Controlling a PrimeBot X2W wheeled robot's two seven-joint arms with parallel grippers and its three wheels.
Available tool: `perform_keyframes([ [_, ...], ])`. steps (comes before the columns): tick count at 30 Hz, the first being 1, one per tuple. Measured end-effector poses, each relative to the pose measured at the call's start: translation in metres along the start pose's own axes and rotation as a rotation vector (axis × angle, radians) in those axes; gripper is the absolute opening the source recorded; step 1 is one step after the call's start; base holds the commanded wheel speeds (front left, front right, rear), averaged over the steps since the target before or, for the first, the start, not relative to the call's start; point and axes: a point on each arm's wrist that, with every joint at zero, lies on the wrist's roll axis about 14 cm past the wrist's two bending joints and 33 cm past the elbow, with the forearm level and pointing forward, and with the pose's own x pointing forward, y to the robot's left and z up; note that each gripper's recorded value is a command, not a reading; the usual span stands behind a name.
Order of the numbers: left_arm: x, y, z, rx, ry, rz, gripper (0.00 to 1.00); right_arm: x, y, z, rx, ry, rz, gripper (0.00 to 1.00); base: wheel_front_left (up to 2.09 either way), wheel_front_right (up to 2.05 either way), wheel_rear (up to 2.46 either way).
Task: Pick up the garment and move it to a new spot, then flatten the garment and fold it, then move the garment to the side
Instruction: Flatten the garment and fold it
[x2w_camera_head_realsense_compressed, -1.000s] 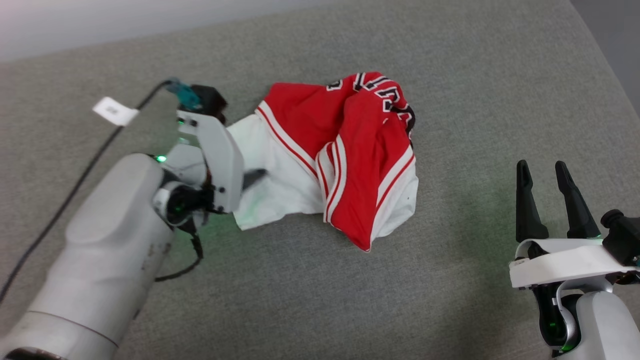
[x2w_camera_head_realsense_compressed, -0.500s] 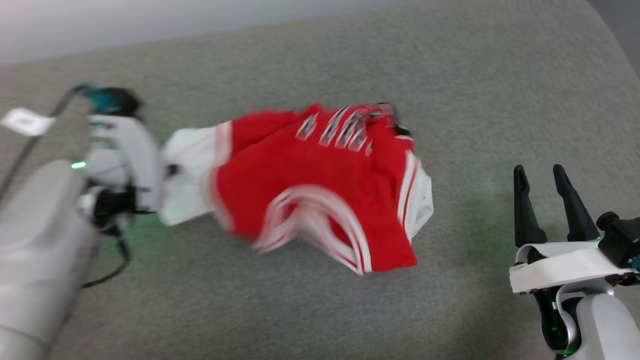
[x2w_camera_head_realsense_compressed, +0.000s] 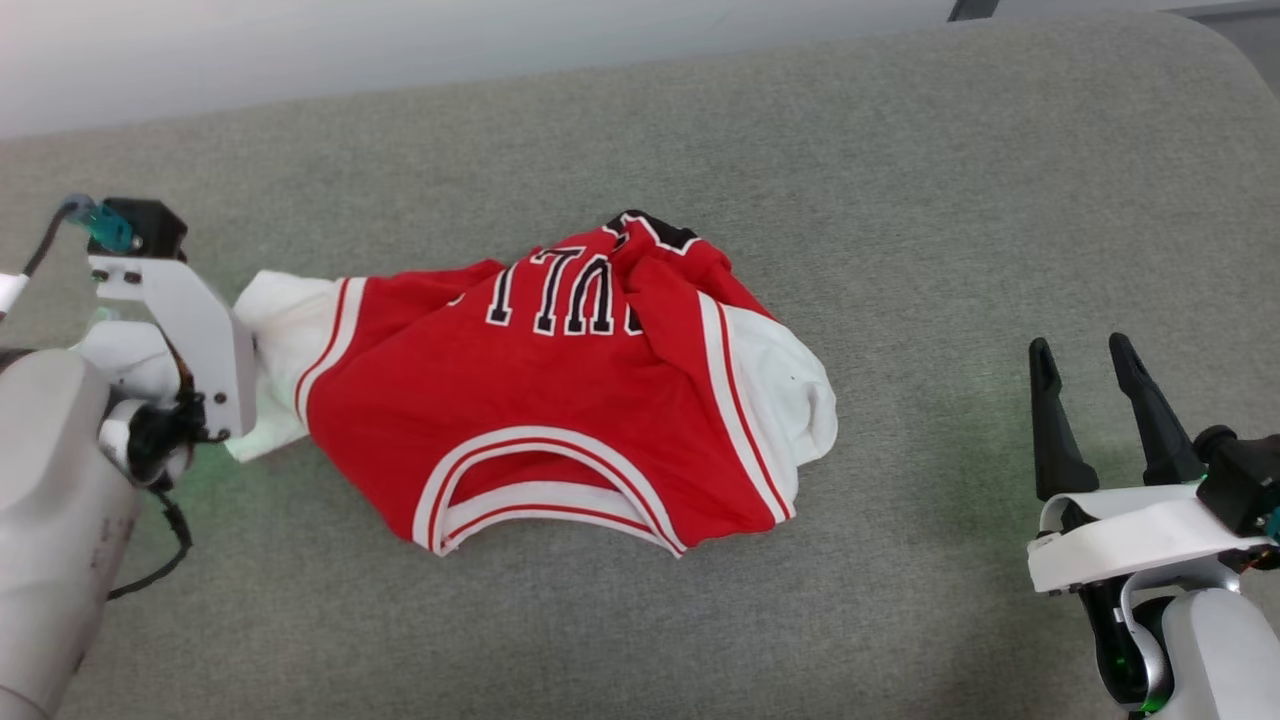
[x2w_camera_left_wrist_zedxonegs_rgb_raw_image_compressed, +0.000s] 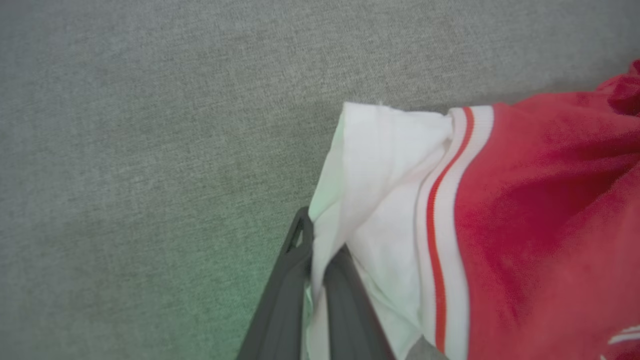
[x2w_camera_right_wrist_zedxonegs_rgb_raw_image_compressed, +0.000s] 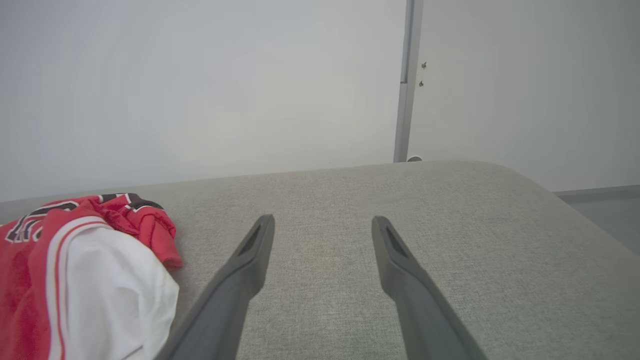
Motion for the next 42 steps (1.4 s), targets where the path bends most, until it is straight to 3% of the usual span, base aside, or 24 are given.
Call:
perform_keyframes([
  [1, 0.000, -0.002, 0.003, -0.015, -0.022, -0.007, 0.31, 0.001, 0.001, -0.001, -0.005, 0.003, 0.008, 1.00, 0.00, 0.00, 0.00],
  [3, -0.001, -0.004, 0.009, -0.032, -0.069, -0.015, 1.00, 0.002, 0.005, -0.003, -0.014, 0.014, 0.028, 1.00, 0.00, 0.00, 0.00],
  [8, -0.013, 0.001, 0.020, -0.039, -0.234, 0.001, 1.00, 0.004, 0.015, -0.018, -0.044, 0.088, 0.099, 1.00, 0.00, 0.00, 0.00],
  [13, -0.031, 0.005, 0.017, -0.036, -0.430, 0.052, 1.00, 0.013, 0.048, -0.025, -0.086, 0.200, 0.266, 1.00, 0.00, 0.00, 0.00],
  [19, -0.058, 0.000, -0.005, -0.044, -0.632, 0.112, 1.00, 0.008, 0.080, -0.046, -0.150, 0.455, 0.471, 1.00, 0.00, 0.00, 0.00],
  [23, -0.073, -0.010, -0.030, -0.073, -0.673, 0.126, 1.00, 0.001, 0.087, -0.061, -0.195, 0.659, 0.554, 1.00, 0.00, 0.00, 0.00],
  [30, -0.120, -0.015, -0.036, -0.155, -0.823, 0.193, 1.00, -0.002, 0.089, -0.087, -0.248, 0.972, 0.612, 1.00, 0.00, 0.00, 0.00],
  [38, -0.125, -0.023, -0.050, -0.194, -0.834, 0.201, 1.00, 0.005, 0.097, -0.110, -0.293, 1.076, 0.641, 1.00, 0.00, 0.00, 0.00],
  [39, -0.124, -0.021, -0.053, -0.202, -0.831, 0.207, 1.00, 0.006, 0.099, -0.113, -0.291, 1.079, 0.647, 0.46, 0.00, 0.00, 0.00],
  [40, -0.124, -0.020, -0.055, -0.207, -0.829, 0.214, 1.00, 0.007, 0.102, -0.115, -0.287, 1.078, 0.653, 0.00, 0.00, 0.00, 0.00],
  [42, -0.124, -0.016, -0.057, -0.219, -0.829, 0.227, 1.00, 0.009, 0.105, -0.117, -0.280, 1.074, 0.661, 0.00, 0.00, 0.00, 0.00],
])
